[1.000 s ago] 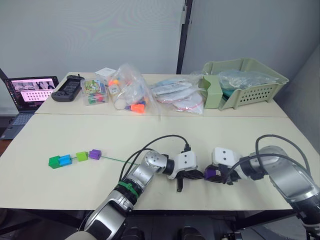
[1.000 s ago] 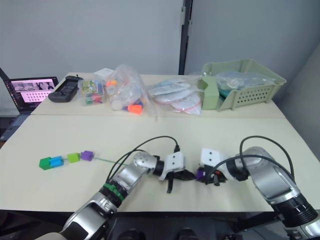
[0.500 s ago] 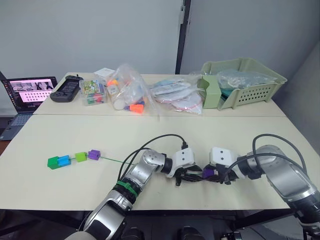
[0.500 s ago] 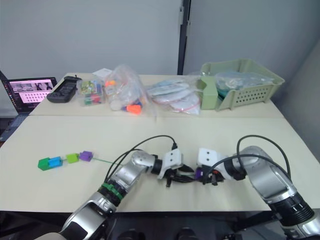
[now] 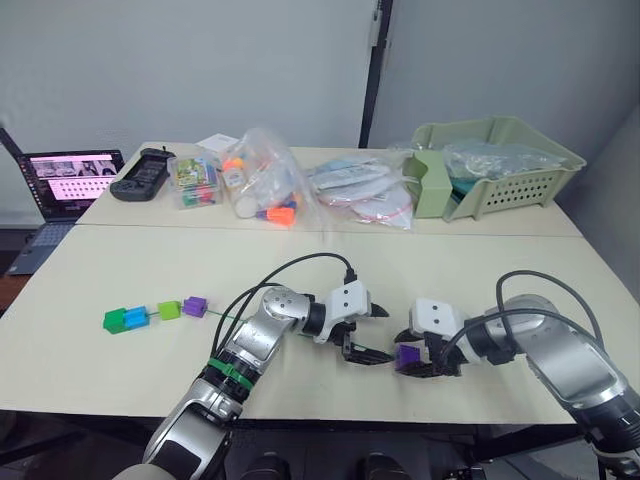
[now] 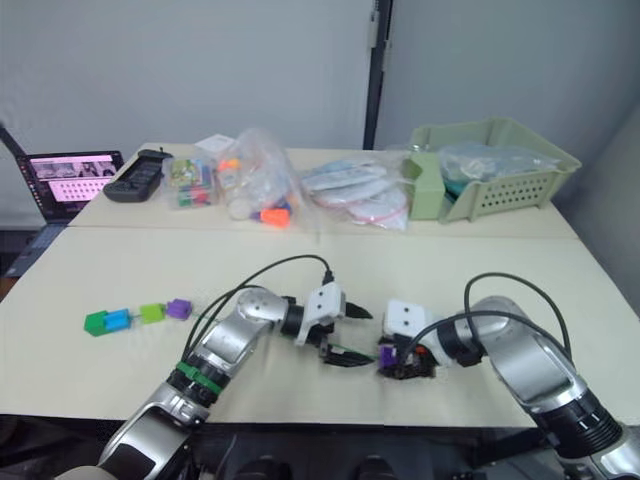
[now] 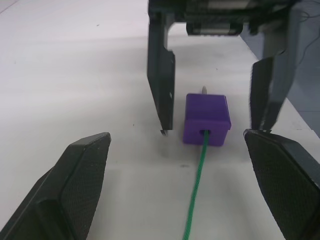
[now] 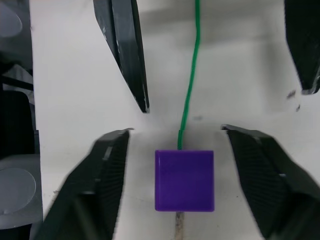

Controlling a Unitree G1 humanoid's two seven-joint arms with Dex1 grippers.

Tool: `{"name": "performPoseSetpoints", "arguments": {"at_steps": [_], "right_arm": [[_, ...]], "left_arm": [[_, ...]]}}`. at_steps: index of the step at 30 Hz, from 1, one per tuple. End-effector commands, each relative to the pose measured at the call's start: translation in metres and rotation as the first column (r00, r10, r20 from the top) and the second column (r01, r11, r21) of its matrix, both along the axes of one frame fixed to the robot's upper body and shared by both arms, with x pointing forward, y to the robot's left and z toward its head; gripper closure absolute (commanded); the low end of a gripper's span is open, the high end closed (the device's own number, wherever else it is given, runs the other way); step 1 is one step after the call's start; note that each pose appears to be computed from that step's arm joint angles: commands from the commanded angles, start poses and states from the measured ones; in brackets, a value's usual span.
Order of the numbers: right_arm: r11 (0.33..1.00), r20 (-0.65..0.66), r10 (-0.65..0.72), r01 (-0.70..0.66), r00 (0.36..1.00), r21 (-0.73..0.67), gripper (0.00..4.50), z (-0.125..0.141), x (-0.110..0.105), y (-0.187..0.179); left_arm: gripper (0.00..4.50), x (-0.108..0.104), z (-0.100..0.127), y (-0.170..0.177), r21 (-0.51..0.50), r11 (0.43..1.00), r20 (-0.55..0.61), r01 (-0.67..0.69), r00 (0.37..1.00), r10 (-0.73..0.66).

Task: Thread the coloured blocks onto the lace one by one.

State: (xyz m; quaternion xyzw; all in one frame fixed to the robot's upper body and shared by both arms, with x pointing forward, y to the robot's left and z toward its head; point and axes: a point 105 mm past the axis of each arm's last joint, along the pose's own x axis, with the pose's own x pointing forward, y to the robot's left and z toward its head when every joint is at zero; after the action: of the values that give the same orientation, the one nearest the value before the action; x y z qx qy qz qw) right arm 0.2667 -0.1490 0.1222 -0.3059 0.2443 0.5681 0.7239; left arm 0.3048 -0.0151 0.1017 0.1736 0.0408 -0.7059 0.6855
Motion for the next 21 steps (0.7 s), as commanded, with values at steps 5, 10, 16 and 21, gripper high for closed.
{"name": "performPoseSetpoints", "arguments": {"at_steps": [5,10,16,21], "right_arm": [[0.991,0.026,-0.090,0.087,0.996,0.100,0.05,0.049,-0.015,-0.017],[0.969,-0.004,-0.217,0.216,0.976,0.122,0.05,0.051,-0.034,-0.041],[0.928,-0.027,-0.360,0.361,0.933,0.095,0.05,0.031,-0.061,-0.066],[0.886,-0.035,-0.453,0.454,0.891,0.096,0.05,0.013,-0.081,-0.073]], "left_arm": [[0.00,-0.006,0.009,-0.005,-0.021,0.997,0.043,0.070,0.997,-0.069],[0.00,-0.015,0.008,-0.013,-0.021,0.991,0.054,0.133,0.990,-0.132],[0.00,-0.017,0.008,-0.027,-0.035,0.985,0.071,0.171,0.983,-0.168],[0.00,-0.018,0.001,-0.042,-0.001,0.980,0.073,0.201,0.977,-0.201]]}}
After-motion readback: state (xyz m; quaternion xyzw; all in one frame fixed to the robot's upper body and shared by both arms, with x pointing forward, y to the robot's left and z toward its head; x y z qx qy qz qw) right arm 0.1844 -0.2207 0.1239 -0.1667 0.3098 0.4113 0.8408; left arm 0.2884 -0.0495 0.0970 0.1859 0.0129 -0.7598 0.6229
